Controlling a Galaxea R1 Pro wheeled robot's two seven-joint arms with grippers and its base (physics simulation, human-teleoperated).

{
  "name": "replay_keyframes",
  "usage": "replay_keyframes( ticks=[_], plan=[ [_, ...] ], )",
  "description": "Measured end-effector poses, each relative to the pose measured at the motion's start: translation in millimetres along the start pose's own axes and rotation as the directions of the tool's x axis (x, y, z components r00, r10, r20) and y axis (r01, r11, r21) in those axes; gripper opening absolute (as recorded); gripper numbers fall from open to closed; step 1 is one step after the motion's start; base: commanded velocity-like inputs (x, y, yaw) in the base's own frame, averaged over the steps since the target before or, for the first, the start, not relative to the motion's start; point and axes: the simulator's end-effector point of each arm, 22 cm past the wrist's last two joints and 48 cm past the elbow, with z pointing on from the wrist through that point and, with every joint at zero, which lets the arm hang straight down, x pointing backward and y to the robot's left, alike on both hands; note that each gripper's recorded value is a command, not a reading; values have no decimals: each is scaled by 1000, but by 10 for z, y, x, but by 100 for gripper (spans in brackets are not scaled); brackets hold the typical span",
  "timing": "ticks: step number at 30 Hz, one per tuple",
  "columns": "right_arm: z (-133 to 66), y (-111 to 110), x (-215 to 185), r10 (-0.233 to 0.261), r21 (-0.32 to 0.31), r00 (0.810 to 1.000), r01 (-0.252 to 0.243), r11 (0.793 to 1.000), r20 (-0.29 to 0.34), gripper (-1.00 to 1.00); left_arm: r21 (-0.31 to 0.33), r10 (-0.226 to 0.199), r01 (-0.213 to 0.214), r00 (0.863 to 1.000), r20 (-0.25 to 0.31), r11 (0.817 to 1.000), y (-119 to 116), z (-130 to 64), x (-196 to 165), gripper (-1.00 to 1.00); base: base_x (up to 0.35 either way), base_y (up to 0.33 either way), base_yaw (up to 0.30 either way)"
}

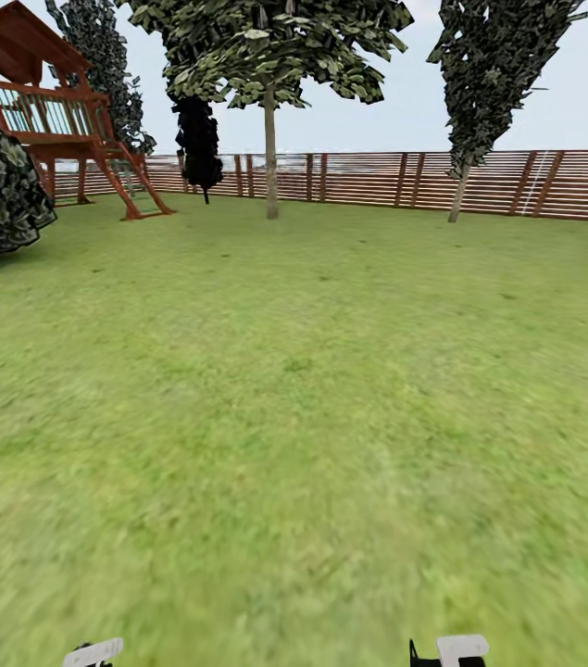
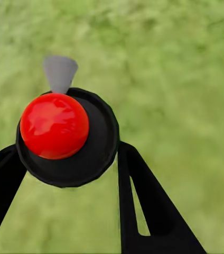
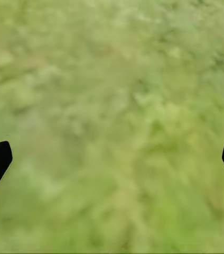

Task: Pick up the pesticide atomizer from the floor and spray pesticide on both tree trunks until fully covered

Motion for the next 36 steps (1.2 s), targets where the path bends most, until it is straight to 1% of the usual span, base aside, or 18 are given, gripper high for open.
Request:
replay_keyframes(
  ticks=[36],
  plan=[
    [0, 0, 0, 0, 0, 1000, 0, 1000, 0, 100, 0, 0, 0, 1000, 0, 1000, 0, 0, 0, -100, 338, 0, 0]
  ],
)
